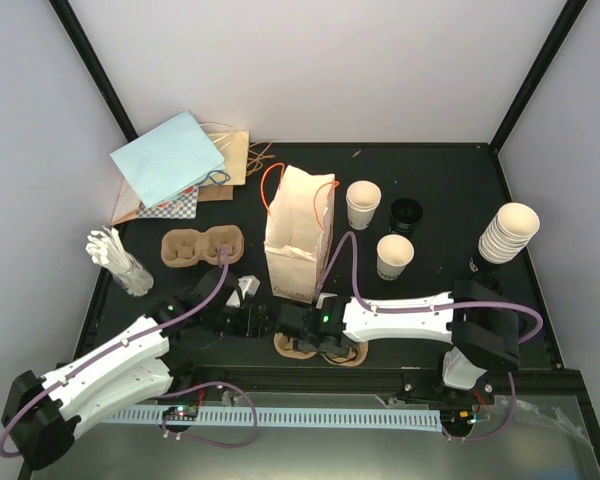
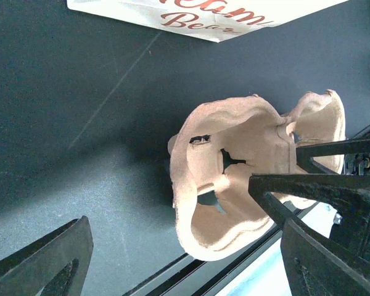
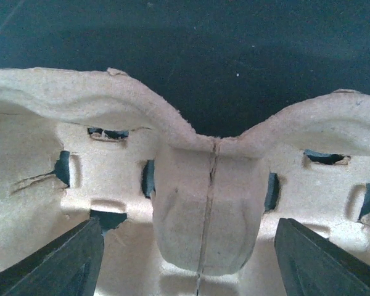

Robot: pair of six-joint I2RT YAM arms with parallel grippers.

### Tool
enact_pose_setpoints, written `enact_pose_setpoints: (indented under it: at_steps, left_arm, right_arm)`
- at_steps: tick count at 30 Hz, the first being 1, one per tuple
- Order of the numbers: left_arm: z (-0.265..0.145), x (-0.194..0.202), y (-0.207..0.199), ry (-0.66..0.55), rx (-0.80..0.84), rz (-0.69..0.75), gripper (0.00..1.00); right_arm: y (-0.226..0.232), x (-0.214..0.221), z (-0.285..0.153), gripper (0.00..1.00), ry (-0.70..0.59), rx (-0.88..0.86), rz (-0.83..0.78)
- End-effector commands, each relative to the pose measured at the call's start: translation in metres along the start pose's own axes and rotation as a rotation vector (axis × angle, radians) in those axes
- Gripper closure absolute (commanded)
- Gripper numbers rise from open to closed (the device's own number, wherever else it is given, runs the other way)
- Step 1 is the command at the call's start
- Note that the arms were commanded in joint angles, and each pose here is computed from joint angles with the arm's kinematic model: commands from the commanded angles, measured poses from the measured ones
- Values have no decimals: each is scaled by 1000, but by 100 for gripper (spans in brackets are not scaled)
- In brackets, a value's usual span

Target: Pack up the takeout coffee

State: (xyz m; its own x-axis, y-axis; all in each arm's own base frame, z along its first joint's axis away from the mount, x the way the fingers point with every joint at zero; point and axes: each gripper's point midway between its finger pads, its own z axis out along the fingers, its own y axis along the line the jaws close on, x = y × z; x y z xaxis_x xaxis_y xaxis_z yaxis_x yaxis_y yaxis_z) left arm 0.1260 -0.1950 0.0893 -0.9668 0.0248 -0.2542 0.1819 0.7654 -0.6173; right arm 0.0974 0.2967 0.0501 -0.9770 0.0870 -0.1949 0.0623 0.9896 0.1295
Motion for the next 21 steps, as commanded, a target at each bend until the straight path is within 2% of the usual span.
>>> enact_pose_setpoints:
  at_steps: [1,6,21]
  left_arm:
    - [0,1,-2,17,14,14,14]
    - [0,1,-1,18,11,13,14]
    - [3,2,1,39,8,5,14]
  right_arm:
    - [-1,-6,5,22,-24,20,-1]
    - [-2,-4,12,23,-13,24,-5]
    - [-6,-7,16,39,-22,29,-10]
